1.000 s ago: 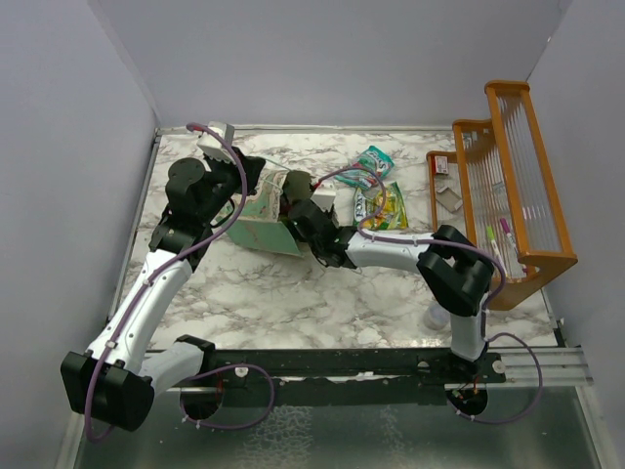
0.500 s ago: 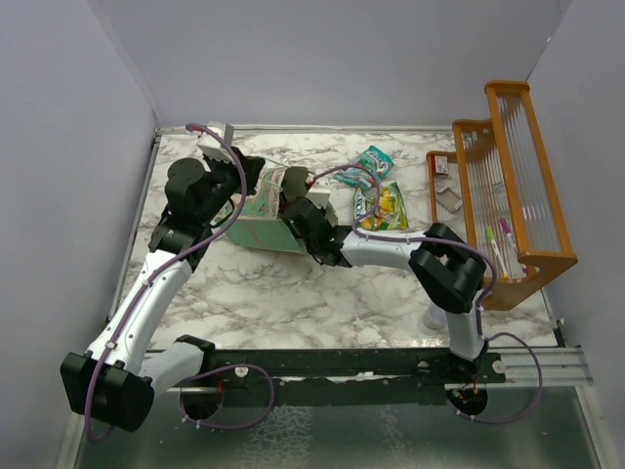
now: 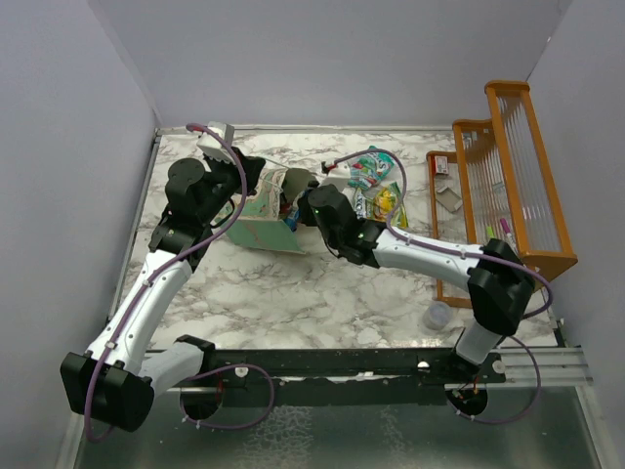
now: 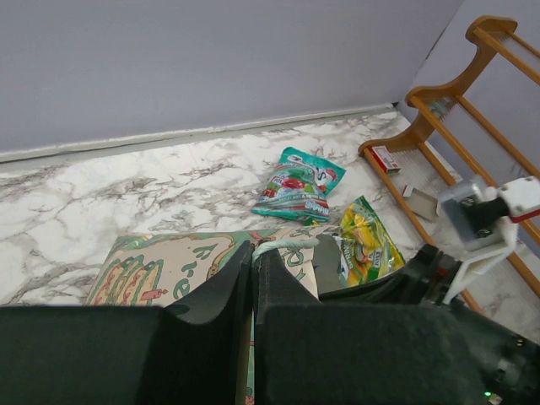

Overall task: Take the snacks out of the paper bag
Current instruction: Take out the snack from the paper bag, then adjust the paper bag at the center of the board.

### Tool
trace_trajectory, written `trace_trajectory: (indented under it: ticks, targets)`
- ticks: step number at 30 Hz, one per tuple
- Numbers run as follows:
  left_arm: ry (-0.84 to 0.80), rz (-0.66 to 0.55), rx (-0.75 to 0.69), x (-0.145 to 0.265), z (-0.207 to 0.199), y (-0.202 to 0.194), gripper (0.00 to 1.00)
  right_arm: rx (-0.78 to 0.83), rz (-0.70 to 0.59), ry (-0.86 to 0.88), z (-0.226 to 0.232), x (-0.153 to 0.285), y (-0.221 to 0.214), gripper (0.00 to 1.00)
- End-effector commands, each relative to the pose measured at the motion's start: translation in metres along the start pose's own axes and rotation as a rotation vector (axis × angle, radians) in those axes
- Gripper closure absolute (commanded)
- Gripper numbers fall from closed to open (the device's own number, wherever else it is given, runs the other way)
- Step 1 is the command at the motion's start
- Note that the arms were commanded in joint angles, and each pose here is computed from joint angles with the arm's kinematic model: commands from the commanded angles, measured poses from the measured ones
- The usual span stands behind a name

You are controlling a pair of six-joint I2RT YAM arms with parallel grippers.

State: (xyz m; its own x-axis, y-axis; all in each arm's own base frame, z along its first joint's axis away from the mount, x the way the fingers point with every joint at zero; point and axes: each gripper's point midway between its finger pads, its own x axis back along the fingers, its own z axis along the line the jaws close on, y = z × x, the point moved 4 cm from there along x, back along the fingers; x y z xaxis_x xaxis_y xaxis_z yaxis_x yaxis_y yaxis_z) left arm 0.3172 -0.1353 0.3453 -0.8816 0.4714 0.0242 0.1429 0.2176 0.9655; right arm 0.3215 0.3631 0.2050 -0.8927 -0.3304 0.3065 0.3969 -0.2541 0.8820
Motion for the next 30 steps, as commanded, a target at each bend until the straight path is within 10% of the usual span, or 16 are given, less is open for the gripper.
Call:
trace_trajectory:
  ticks: [1,20,30]
  targets:
    - [-0.006,-0.027,-0.020,0.002,-0.003,0.008,1.00,0.014,-0.012,0.044,-0.002,0.027,0.018,0.80]
    - [-0.002,-0.023,-0.017,0.001,-0.002,0.007,1.00,0.198,-0.317,-0.223,-0.094,0.114,0.093,0.79]
    - [-0.004,-0.024,-0.018,0.001,-0.002,0.007,1.00,0.158,-0.076,-0.432,-0.182,0.073,0.023,0.80]
